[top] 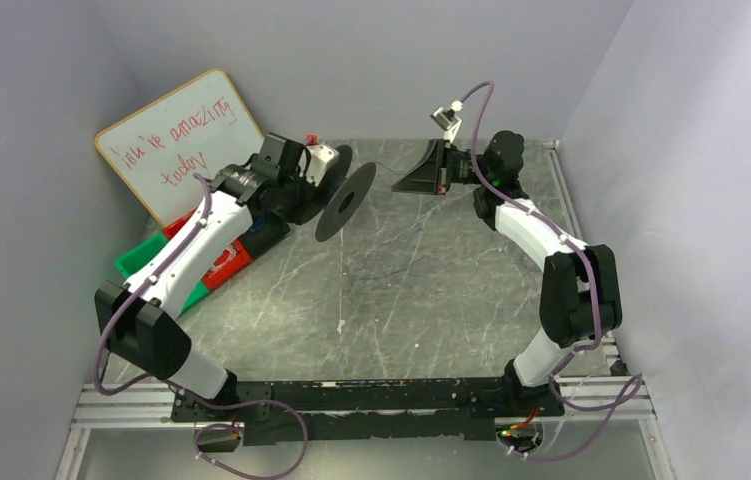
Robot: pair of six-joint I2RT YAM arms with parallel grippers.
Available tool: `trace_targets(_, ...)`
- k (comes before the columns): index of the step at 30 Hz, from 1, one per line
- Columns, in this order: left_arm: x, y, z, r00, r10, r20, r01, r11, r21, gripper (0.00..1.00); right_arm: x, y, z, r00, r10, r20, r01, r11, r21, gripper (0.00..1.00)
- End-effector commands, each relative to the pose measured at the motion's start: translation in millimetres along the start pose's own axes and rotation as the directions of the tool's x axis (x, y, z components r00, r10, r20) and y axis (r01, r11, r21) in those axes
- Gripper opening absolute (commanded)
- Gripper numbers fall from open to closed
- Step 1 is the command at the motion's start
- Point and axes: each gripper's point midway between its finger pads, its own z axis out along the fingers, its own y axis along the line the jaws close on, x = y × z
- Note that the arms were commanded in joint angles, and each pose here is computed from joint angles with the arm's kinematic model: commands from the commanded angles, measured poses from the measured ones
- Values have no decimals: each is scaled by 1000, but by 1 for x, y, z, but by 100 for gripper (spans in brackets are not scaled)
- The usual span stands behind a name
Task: Wrap the cables
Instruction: Wrap the cable around the cable reel.
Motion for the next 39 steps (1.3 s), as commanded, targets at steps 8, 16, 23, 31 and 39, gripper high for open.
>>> trace_targets(8,-19,31,19,996,-85,34,90,981,-174,2,22,52,28,983,-166,-78,152,975,-163,10)
trace_targets(16,-34,30,23,989,-135,66,145,975,-169,2,42,49,45,977,-165,-134,138,971,-194,10)
trace_targets(23,-46,34,33,977,-198,75,209,959,-190,2,65,54,61,965,-164,-204,107,959,-263,10)
trace_targets(31,-64,38,36,964,-243,113,261,946,-195,2,86,48,74,955,-142,-260,62,955,-291,10)
trace_targets(39,-84,46,41,959,-239,156,267,942,-202,2,92,47,78,951,-139,-278,50,951,-305,11)
